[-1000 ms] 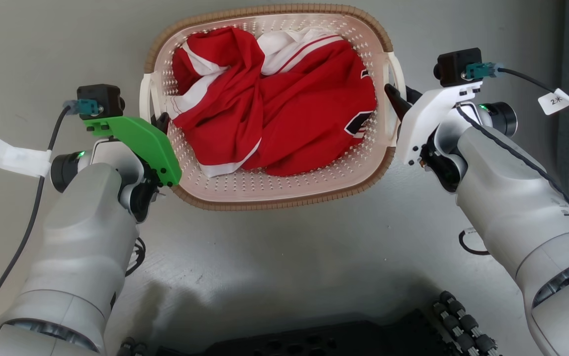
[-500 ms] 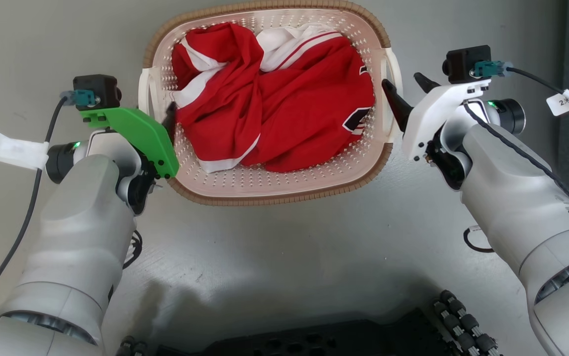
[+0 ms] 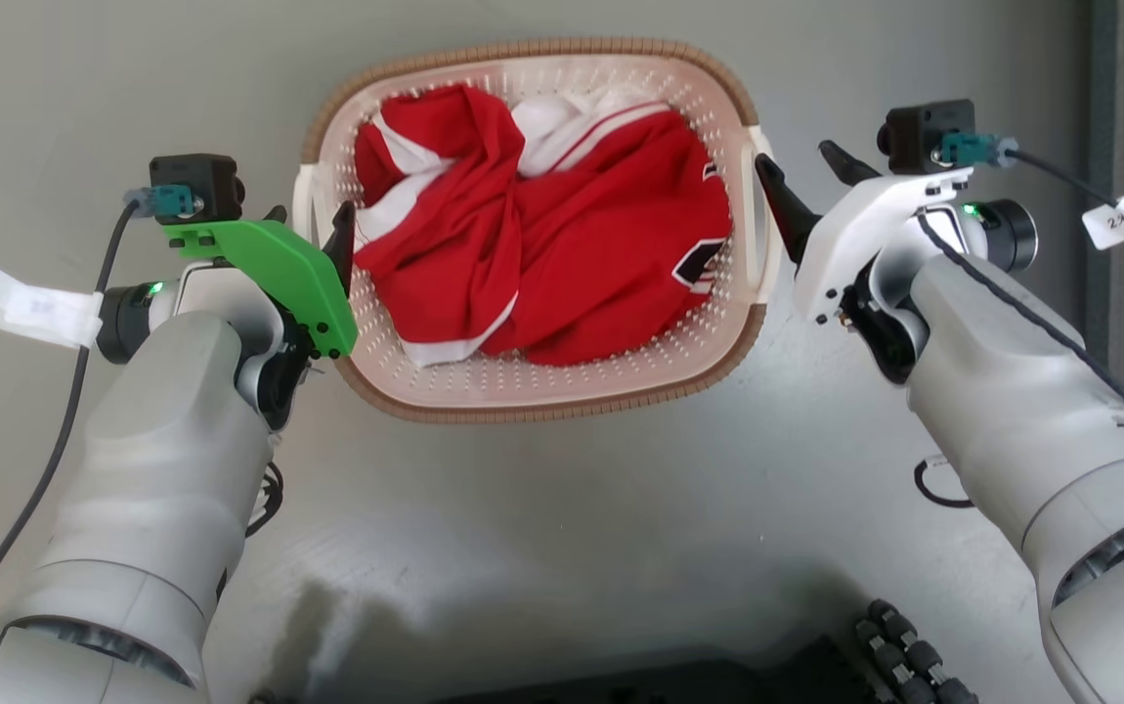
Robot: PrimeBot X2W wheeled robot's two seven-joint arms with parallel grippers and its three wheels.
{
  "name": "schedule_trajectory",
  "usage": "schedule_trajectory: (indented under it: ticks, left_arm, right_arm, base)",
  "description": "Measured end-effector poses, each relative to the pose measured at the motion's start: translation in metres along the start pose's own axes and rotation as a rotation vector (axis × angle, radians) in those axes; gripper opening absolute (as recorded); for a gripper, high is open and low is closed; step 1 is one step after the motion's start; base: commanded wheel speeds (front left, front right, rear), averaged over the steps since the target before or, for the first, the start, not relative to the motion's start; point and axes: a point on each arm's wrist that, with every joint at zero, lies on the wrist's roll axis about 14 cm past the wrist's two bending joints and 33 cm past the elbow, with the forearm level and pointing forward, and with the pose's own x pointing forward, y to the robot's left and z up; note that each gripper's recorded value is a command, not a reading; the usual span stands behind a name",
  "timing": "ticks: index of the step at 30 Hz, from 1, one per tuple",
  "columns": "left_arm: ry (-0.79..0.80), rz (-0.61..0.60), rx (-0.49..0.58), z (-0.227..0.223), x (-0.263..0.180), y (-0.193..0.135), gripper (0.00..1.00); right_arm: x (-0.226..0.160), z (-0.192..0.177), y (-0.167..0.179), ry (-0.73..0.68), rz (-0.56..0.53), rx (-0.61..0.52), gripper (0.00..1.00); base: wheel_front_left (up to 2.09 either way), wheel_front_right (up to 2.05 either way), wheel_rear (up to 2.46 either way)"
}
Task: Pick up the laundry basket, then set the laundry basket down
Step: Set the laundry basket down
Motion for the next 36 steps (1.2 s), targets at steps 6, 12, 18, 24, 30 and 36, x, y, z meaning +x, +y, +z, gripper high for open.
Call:
schedule_trajectory:
  ticks: [6, 12, 18, 24, 30, 36]
  left_arm:
    - [-0.094, -0.011, 0.038, 0.024, -0.015, -0.010, 1.00]
    - [-0.155, -0.026, 0.081, 0.032, -0.036, -0.023, 1.00]
    - [-0.235, -0.042, 0.120, 0.046, -0.060, -0.036, 1.00]
    - [-0.311, -0.045, 0.138, 0.061, -0.086, -0.045, 1.00]
    - [-0.387, -0.032, 0.154, 0.078, -0.113, -0.047, 1.00]
    - [-0.480, -0.044, 0.189, 0.100, -0.138, -0.061, 1.00]
  right_arm:
    - [-0.016, 0.011, 0.005, -0.051, 0.000, -0.005, 1.00]
    - [-0.037, 0.027, 0.007, -0.105, -0.006, -0.026, 1.00]
    - [-0.059, 0.043, 0.008, -0.170, -0.016, -0.021, 1.00]
    - [-0.082, 0.069, 0.016, -0.263, -0.006, -0.010, 1.00]
    - [-0.110, 0.127, 0.033, -0.444, 0.037, 0.000, 1.00]
    - [-0.140, 0.148, 0.031, -0.546, 0.012, -0.010, 1.00]
  base:
    - [0.00, 0.00, 0.00]
    - [0.00, 0.00, 0.00]
    - [0.00, 0.00, 0.00]
    - [0.00, 0.00, 0.00]
    - [0.00, 0.00, 0.00]
    - [0.00, 0.00, 0.00]
